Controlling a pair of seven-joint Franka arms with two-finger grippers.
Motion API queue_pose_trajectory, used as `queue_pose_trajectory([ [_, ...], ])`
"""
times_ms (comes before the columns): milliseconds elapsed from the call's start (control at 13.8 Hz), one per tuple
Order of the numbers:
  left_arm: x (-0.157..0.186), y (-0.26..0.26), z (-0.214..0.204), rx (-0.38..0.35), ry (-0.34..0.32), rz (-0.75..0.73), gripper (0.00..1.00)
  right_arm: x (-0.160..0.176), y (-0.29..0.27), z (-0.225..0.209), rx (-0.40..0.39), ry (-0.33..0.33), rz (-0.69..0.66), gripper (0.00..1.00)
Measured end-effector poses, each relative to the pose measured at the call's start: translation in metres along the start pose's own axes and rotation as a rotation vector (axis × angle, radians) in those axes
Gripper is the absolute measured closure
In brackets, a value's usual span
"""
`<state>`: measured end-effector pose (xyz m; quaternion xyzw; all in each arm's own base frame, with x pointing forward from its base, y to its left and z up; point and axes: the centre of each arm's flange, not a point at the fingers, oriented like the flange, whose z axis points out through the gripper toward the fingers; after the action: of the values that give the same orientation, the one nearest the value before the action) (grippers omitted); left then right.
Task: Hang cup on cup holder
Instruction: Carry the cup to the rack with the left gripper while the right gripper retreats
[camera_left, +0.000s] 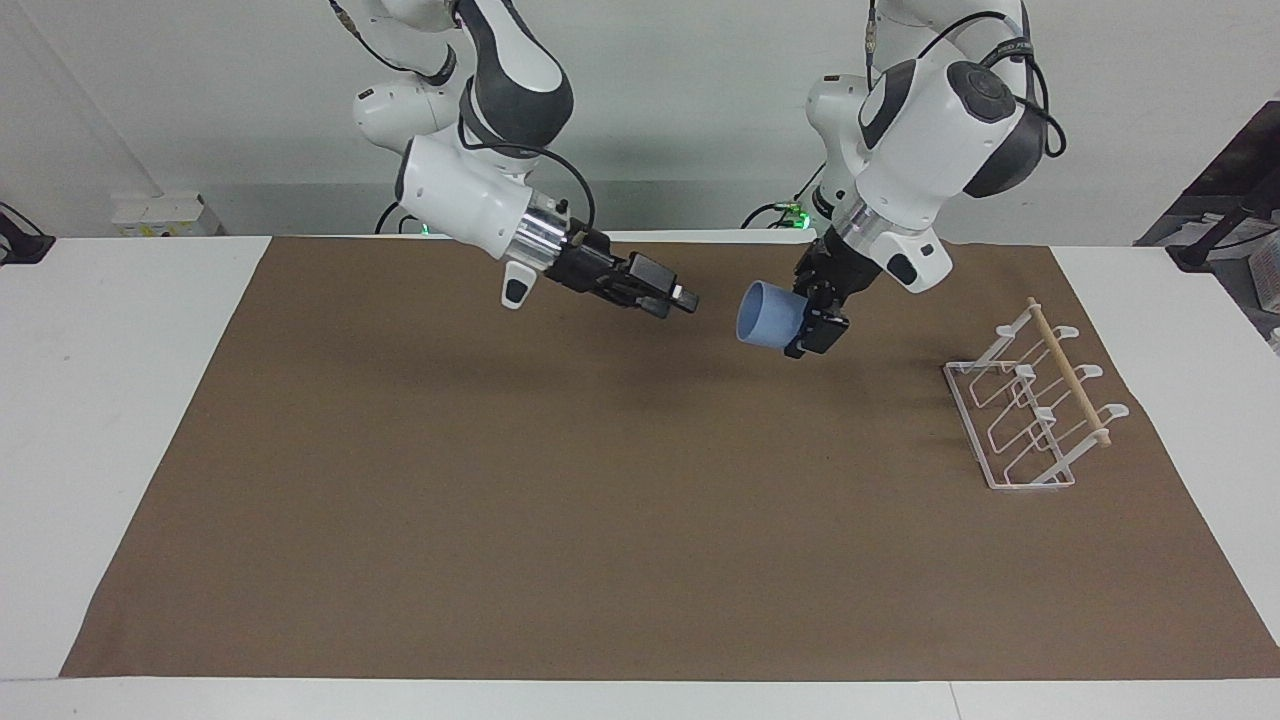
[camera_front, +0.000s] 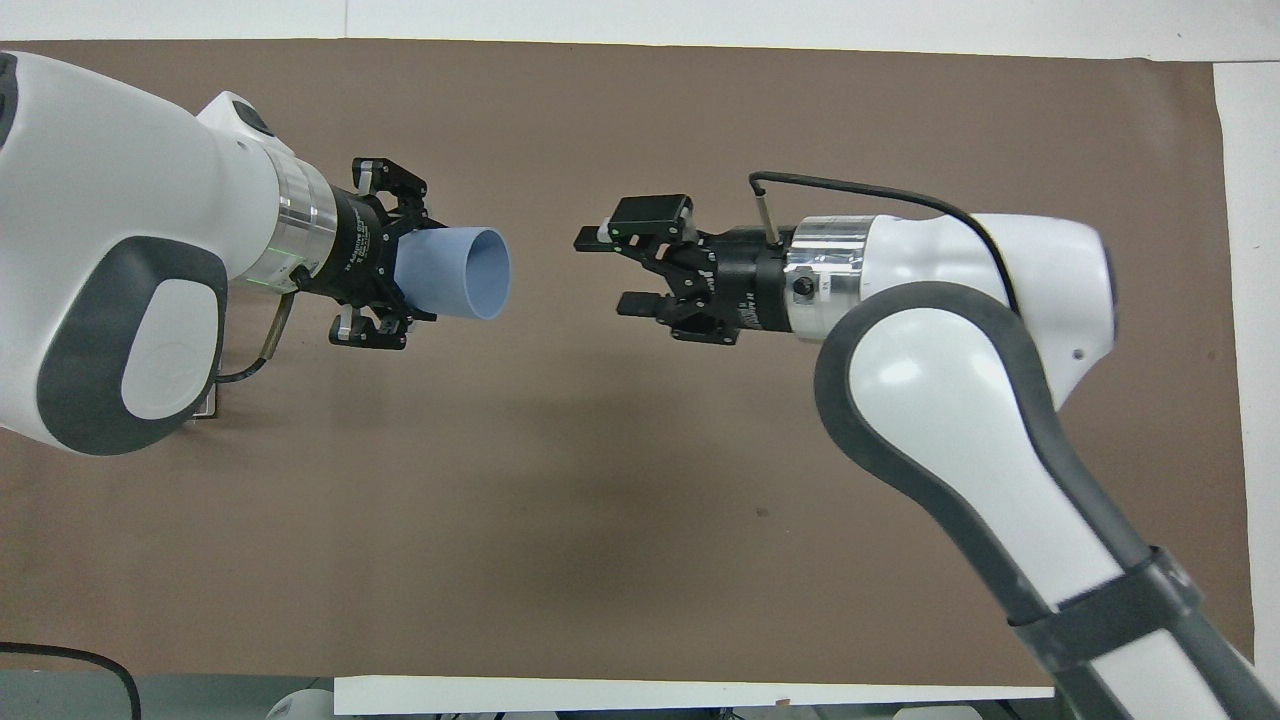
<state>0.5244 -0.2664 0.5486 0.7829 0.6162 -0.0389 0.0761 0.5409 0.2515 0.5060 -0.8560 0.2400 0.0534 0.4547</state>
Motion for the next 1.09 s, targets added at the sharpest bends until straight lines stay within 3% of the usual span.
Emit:
queue_pose_trajectory([
  [72, 0.008, 0.0, -0.003, 0.012, 0.108, 0.014, 0.23, 0.011, 0.009, -0.02, -0.085, 0.015, -0.048, 0.0],
  [362, 0.056, 0.012, -0.017, -0.023, 0.512, 0.066, 0.23, 0.043, 0.043, -0.081, -0.465, 0.101, -0.268, 0.0],
  [579, 0.098, 0.027, -0.011, -0.022, 0.798, 0.108, 0.23, 0.059, 0.037, -0.152, -0.69, 0.168, -0.362, 0.0],
  [724, 0.13, 0.041, 0.011, 0.023, 0.979, 0.142, 0.23, 0.06, 0.035, -0.196, -0.806, 0.158, -0.354, 0.0],
  [941, 0.182, 0.058, 0.047, 0.101, 1.188, 0.177, 0.23, 0.046, 0.027, -0.235, -0.959, 0.129, -0.348, 0.0],
  [1086, 0.213, 0.063, 0.071, 0.167, 1.301, 0.207, 0.23, 0.032, 0.009, -0.268, -0.995, 0.112, -0.375, 0.0],
])
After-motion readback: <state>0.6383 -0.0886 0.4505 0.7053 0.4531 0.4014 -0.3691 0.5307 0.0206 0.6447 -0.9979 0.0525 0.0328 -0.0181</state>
